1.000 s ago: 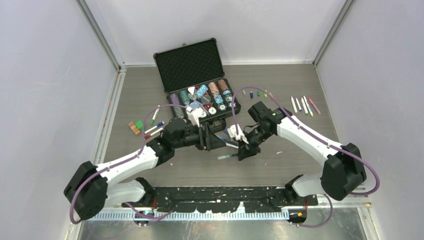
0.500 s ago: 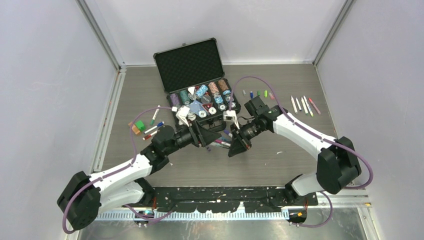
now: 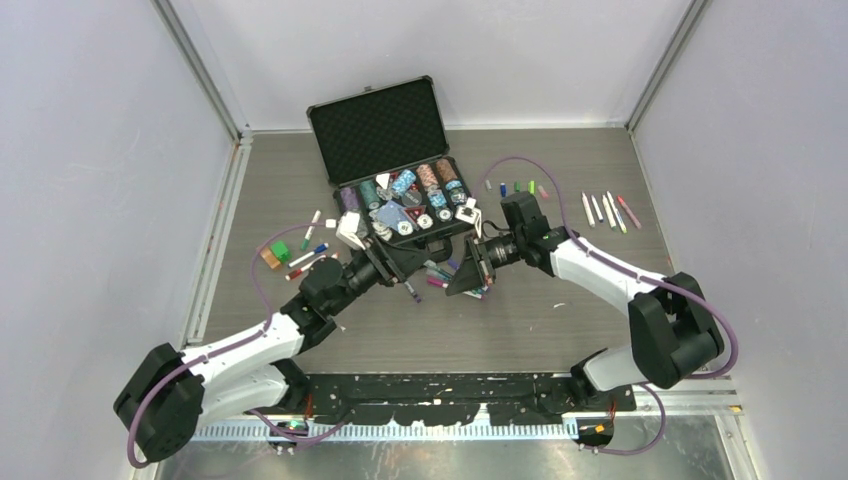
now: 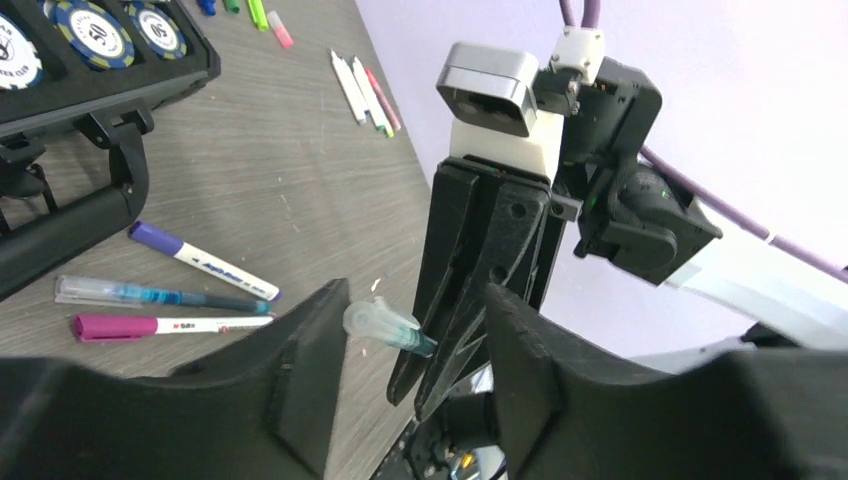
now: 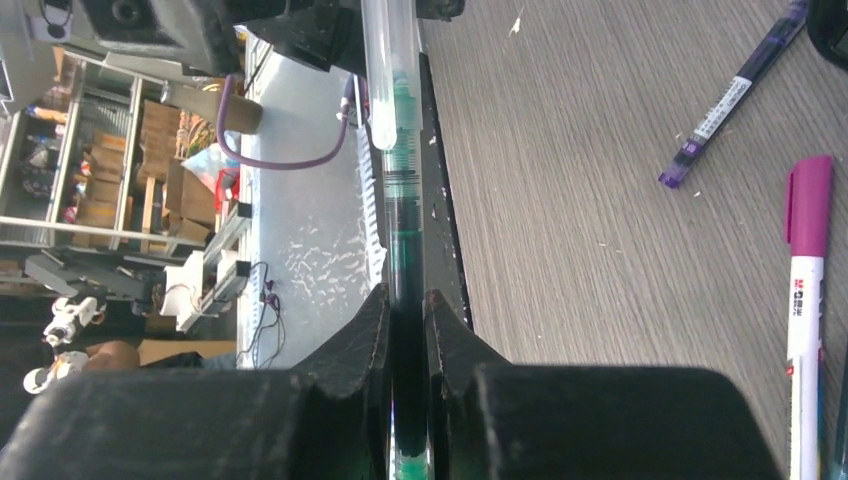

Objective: Open the pen caps
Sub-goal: Open the pen cap from the pen.

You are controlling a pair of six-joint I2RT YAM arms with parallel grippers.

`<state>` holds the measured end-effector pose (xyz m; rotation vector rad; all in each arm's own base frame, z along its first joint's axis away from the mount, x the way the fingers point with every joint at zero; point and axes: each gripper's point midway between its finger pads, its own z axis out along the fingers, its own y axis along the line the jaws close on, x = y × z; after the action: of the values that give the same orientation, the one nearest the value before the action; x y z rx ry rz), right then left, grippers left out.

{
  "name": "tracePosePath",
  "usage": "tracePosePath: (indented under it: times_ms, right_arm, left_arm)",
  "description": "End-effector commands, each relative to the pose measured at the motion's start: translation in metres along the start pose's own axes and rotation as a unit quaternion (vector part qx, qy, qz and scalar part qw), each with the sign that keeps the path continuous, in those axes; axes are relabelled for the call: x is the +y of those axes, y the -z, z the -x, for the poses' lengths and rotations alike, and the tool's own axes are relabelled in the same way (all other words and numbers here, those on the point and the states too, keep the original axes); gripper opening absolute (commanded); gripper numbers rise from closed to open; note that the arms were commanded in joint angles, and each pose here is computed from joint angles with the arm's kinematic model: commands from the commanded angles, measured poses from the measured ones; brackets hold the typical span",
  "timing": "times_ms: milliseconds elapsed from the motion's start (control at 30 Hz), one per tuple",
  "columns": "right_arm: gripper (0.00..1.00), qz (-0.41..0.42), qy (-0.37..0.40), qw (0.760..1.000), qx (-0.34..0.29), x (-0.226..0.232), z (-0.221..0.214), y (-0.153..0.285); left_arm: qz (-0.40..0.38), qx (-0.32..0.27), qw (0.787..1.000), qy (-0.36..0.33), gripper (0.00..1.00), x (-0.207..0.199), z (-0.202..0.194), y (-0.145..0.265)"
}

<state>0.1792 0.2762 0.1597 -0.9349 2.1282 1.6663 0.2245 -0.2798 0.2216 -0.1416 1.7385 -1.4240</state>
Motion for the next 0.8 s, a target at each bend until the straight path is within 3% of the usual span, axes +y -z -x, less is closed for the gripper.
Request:
tracePosePath:
  times_ms: [0,200,467,533,600,767]
  right_arm:
    - [0.01,-0.016,0.026,0.999,-0.045,0.001,0.028,0.004]
    - [0.01,-0.015,0.011,0.999,-0.045,-0.005,0.026,0.001]
    - [0.0,-0.014,-0.008,0.999,-0.044,-0.01,0.025,-0.002]
    - [0.0,-0.009,-0.013,0.999,-0.049,-0.01,0.027,-0.004]
    - [0.01,-0.006,-0.02,0.999,-0.051,-0.011,0.026,-0.005]
    - [0.0,-0.006,-0.019,0.999,-0.034,-0.008,0.015,-0.001]
  left_arm:
    - [-0.061,-0.032,0.997,0.026,0.47,-0.032,0.015,0.001]
    - [-0.076,-0.038,0.996,0.041,0.36,-0.035,0.017,-0.002]
    - [-0.084,-0.043,0.995,0.04,0.31,-0.039,0.019,-0.005]
    - [-0.086,-0.047,0.995,0.038,0.2,-0.039,0.021,-0.006]
    - [-0.094,-0.052,0.994,0.035,0.01,-0.044,0.024,-0.007]
    - [-0.101,-0.118,0.988,0.028,0.0,-0.049,0.066,-0.003]
